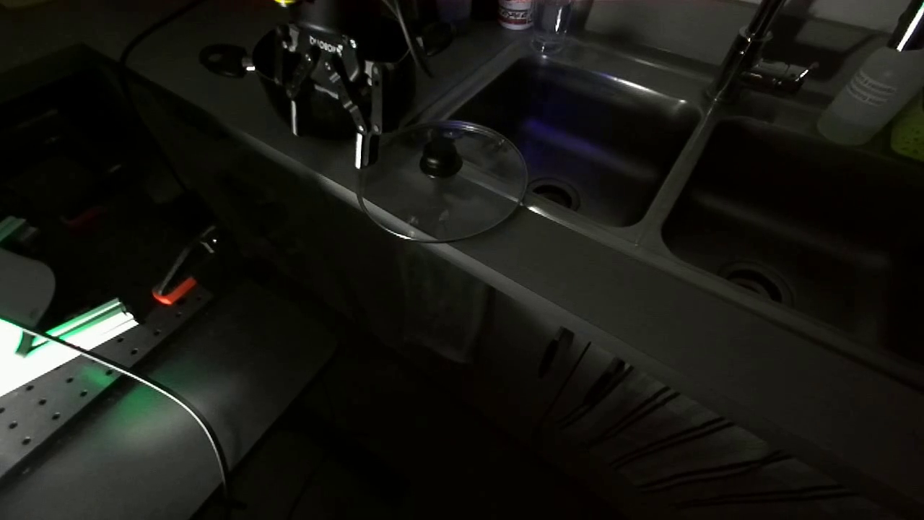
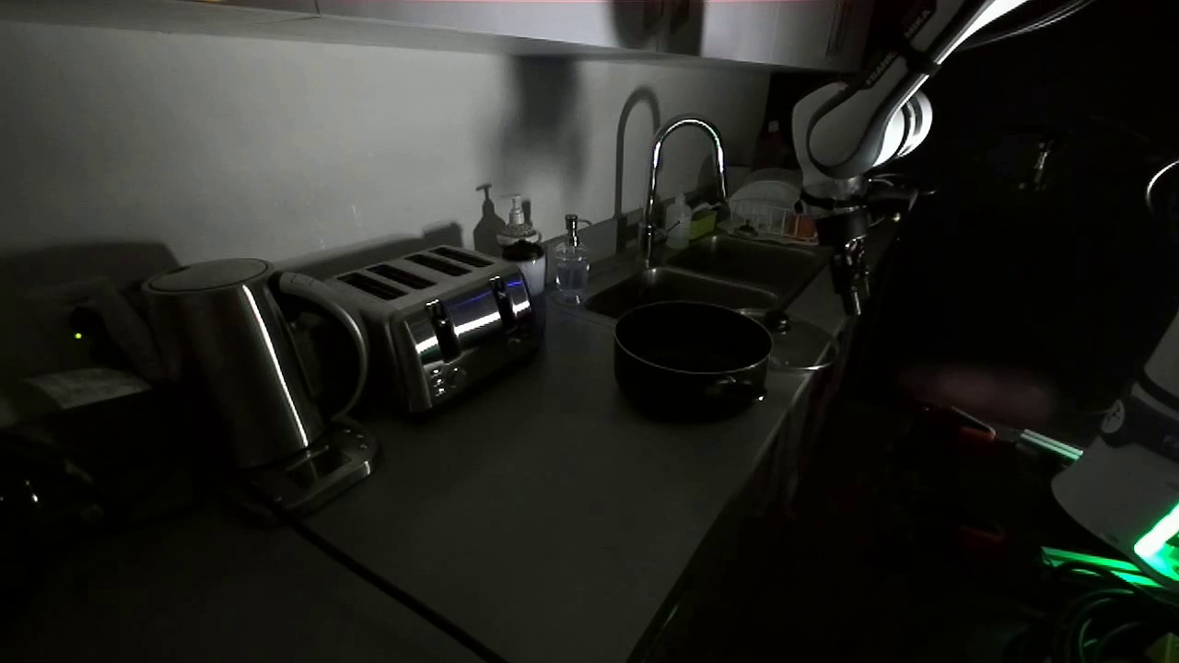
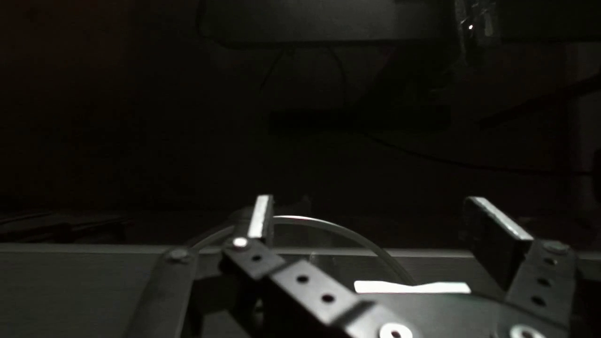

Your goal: Put the lid on the pot

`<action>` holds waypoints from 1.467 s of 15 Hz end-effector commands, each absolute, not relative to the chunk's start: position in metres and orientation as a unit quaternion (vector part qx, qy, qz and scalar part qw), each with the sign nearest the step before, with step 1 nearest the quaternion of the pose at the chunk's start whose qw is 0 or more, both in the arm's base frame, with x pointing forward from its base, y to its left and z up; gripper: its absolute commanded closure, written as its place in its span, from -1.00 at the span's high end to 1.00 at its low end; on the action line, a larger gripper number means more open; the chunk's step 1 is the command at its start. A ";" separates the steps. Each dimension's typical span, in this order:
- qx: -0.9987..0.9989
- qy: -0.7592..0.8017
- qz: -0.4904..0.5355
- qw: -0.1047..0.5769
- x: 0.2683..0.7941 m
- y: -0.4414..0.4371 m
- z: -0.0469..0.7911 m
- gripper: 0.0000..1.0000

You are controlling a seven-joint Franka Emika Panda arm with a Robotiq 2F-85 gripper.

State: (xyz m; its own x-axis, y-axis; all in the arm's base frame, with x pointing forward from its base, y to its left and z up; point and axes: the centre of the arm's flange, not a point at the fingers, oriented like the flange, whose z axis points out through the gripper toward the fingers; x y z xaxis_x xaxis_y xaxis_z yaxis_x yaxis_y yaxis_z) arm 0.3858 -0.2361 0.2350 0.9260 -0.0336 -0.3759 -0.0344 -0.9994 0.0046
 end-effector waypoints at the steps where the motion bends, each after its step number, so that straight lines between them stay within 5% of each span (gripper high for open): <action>1: -0.980 0.052 0.194 -0.008 0.415 -0.254 0.215 1.00; 22: -0.975 0.191 0.105 -0.048 0.475 -0.273 0.173 1.00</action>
State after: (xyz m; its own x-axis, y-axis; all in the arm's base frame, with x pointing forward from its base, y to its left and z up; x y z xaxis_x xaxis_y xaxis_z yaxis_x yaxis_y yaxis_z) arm 0.4668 -0.2718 0.1799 0.9070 -0.3514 -0.2321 -0.3213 -0.9337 0.1584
